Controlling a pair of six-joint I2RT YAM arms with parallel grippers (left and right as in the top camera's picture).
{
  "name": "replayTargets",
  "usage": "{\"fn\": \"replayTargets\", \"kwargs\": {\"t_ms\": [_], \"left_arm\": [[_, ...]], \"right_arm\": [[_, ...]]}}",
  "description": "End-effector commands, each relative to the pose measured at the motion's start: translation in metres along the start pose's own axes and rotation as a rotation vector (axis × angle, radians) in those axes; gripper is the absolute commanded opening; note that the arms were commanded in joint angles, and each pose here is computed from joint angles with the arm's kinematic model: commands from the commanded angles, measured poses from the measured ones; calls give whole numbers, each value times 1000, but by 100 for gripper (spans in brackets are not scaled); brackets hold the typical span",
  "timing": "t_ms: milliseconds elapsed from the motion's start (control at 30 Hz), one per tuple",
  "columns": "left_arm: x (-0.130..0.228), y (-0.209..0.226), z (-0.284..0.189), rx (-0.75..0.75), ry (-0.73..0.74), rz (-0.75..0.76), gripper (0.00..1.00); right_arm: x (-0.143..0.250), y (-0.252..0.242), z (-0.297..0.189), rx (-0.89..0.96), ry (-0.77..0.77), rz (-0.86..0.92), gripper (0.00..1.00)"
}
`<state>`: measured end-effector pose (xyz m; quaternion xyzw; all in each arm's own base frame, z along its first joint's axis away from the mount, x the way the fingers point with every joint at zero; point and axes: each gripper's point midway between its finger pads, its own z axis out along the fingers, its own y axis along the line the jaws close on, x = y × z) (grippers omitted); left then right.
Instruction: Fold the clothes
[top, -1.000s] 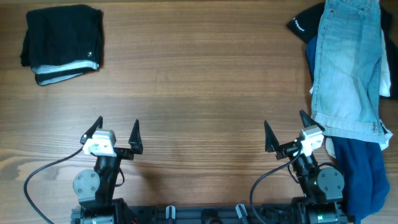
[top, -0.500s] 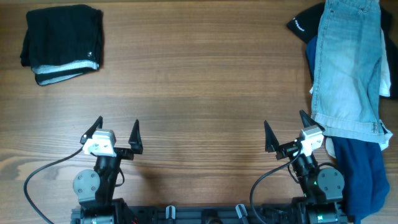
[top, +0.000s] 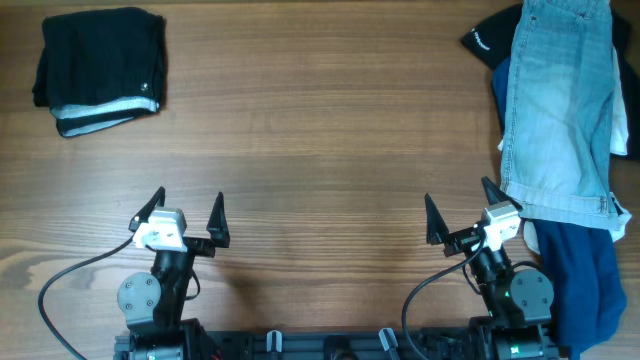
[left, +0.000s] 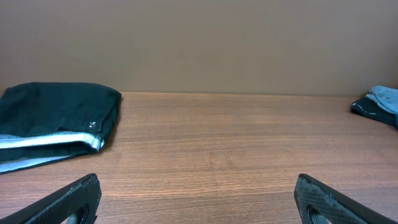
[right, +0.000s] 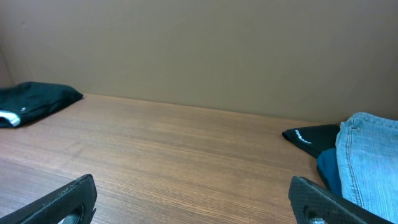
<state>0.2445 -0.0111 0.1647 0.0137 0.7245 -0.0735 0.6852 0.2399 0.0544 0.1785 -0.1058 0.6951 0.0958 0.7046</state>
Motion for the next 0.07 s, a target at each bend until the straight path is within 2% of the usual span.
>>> {"fn": "replayTargets", "kwargs": {"t_ms": [0, 33], "left_arm": [[1, 4, 0, -17, -4, -9, 100], [1, 4, 0, -17, -4, -9, 100]], "right_arm": [[-1, 0, 0, 2, -8, -12, 100], [-1, 0, 0, 2, -8, -12, 100]]}}
